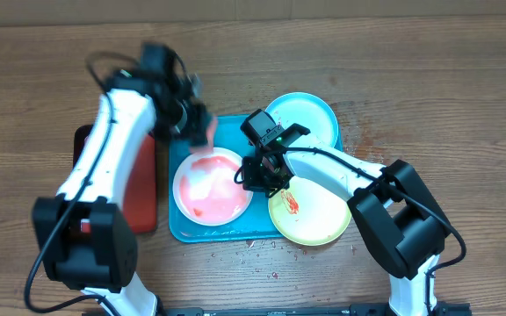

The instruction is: Clean dirty plates on tray and stack at the side

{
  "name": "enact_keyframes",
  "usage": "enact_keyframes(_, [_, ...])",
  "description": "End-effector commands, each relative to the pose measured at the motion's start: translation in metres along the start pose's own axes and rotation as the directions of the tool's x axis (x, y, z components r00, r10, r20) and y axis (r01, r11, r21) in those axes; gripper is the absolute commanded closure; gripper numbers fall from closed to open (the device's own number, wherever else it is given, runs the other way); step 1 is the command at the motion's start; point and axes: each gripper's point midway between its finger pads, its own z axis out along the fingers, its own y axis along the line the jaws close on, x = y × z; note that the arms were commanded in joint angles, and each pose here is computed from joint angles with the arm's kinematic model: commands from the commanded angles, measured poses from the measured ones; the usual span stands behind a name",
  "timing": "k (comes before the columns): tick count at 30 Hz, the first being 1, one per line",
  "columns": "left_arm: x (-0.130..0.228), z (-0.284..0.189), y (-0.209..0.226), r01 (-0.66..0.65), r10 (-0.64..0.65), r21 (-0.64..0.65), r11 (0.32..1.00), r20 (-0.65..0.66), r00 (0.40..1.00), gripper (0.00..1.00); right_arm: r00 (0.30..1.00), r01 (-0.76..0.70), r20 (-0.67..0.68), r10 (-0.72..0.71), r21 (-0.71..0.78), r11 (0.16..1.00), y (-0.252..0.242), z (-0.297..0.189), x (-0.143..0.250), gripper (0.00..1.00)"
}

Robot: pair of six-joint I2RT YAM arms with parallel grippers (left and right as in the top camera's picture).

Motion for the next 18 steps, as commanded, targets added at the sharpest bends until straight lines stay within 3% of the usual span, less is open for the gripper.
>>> enact_keyframes(1, [-0.031, -0.052, 0.000, -0.020, 0.018, 0.010, 1.000, 0.122, 0.992, 0.96, 0.993, 0.084, 0.081, -0.087, 0.045, 0.995, 0.001, -0.028, -0.003, 0.96])
enact_keyframes(9, [-0.032, -0.073, 0.030, 0.050, -0.041, -0.065, 0.997, 0.137, 0.990, 0.96, 0.940, 0.118, 0.295, -0.172, 0.191, 0.974, 0.000, -0.104, -0.016, 0.96])
enact_keyframes(18, [-0.028, -0.074, 0.044, 0.071, -0.055, -0.125, 0.990, 0.128, 0.990, 0.96, 0.813, 0.078, 0.494, -0.307, 0.429, 0.900, 0.003, -0.156, -0.020, 0.96])
